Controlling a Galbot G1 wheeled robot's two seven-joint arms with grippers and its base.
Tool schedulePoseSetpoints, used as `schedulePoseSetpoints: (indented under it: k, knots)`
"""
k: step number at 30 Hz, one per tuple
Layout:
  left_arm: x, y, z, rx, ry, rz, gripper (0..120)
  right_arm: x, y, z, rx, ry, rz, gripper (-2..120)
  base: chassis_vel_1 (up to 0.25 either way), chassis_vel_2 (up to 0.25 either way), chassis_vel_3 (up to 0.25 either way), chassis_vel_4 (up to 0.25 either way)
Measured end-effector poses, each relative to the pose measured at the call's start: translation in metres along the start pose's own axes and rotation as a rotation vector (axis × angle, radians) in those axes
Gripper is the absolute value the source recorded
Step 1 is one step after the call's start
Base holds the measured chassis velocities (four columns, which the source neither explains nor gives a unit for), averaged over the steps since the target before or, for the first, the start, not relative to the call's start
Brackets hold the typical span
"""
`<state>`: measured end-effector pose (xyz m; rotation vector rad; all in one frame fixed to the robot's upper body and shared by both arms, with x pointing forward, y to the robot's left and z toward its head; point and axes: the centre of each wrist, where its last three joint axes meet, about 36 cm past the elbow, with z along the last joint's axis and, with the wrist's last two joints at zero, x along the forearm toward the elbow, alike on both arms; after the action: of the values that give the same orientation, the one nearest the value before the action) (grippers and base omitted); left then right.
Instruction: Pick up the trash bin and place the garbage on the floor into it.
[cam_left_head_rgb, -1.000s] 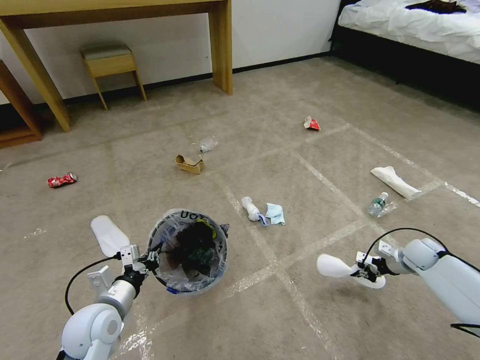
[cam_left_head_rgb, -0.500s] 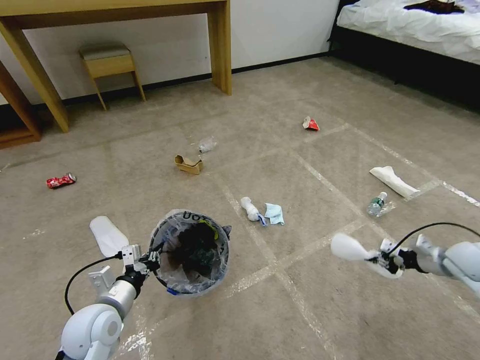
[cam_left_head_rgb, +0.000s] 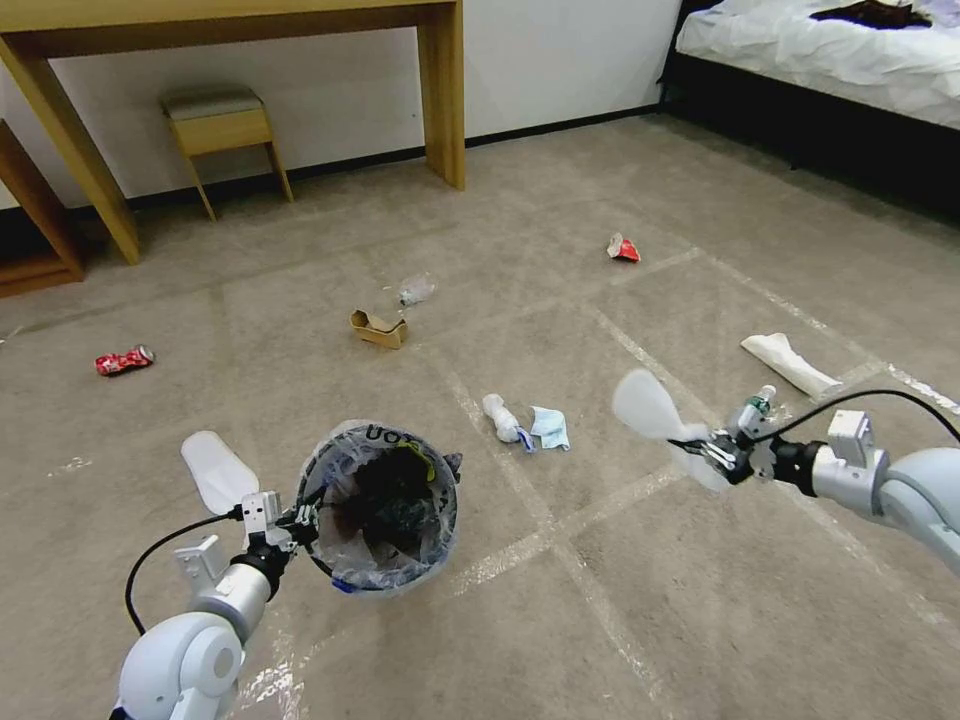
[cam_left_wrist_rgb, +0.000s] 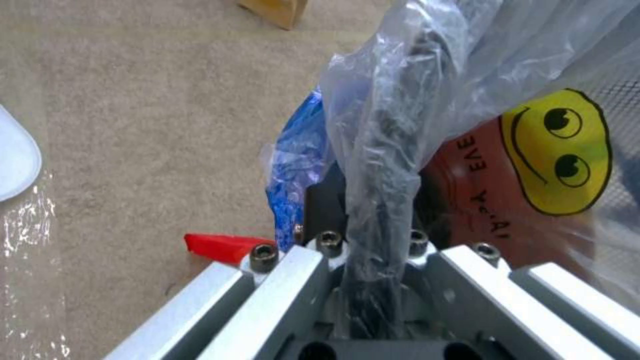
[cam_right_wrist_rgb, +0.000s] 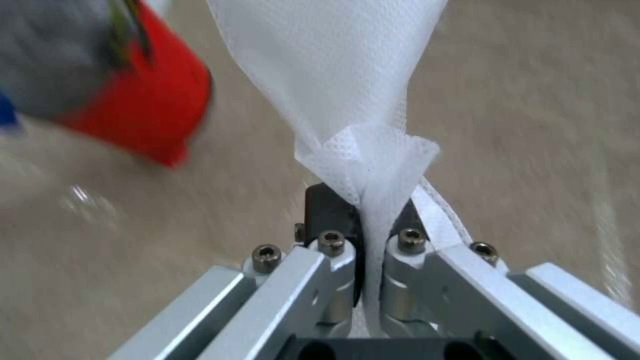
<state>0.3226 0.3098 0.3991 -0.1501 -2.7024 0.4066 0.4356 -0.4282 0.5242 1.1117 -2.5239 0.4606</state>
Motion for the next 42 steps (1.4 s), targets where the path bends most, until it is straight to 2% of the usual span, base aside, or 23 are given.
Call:
schedulePoseSetpoints:
  k: [5, 9, 12, 14, 24, 26, 33, 34, 35, 38, 42]
  knots:
    - [-0.003, -0.002, 0.005, -0.007, 0.012, 0.007, 0, -0.007, 0.026, -0.034, -0.06, -0.164, -0.063, 0, 0.0, 0.0, 0.0, 0.0]
    - [-0.007, -0.003, 0.008, -0.011, 0.021, 0.017, 0, -0.011, 0.04, -0.051, -0.073, -0.272, -0.099, 0, 0.0, 0.0, 0.0, 0.0]
    - [-0.009, -0.004, 0.009, -0.011, 0.025, 0.023, 0, -0.014, 0.046, -0.054, -0.08, -0.328, -0.108, 0, 0.0, 0.0, 0.0, 0.0]
    - [-0.012, -0.007, 0.011, -0.006, 0.04, 0.042, 0, -0.02, 0.057, -0.057, -0.089, -0.431, -0.134, 0, 0.0, 0.0, 0.0, 0.0]
    - [-0.015, -0.01, 0.013, 0.014, 0.12, 0.074, 0, -0.032, 0.084, -0.063, -0.106, -0.601, -0.219, 0, 0.0, 0.0, 0.0, 0.0]
    - [-0.014, -0.011, 0.01, 0.026, 0.159, 0.086, 0, -0.035, 0.093, -0.068, -0.111, -0.653, -0.265, 0, 0.0, 0.0, 0.0, 0.0]
    - [-0.011, -0.02, 0.0, 0.074, 0.203, 0.107, 0, -0.038, 0.107, -0.075, -0.098, -0.7, -0.337, 0, 0.0, 0.0, 0.0, 0.0]
    - [-0.008, -0.026, -0.005, 0.101, 0.223, 0.126, 0, -0.04, 0.115, -0.077, -0.095, -0.713, -0.372, 0, 0.0, 0.0, 0.0, 0.0]
    - [-0.008, -0.026, -0.005, 0.101, 0.223, 0.126, 0, -0.04, 0.115, -0.077, -0.095, -0.713, -0.372, 0, 0.0, 0.0, 0.0, 0.0]
    - [0.006, -0.049, -0.021, 0.177, 0.273, 0.168, 0, -0.047, 0.137, -0.077, -0.08, -0.734, -0.462, 0, 0.0, 0.0, 0.0, 0.0]
    - [0.013, -0.058, -0.026, 0.2, 0.292, 0.182, 0, -0.049, 0.146, -0.079, -0.061, -0.734, -0.51, 0, 0.0, 0.0, 0.0, 0.0]
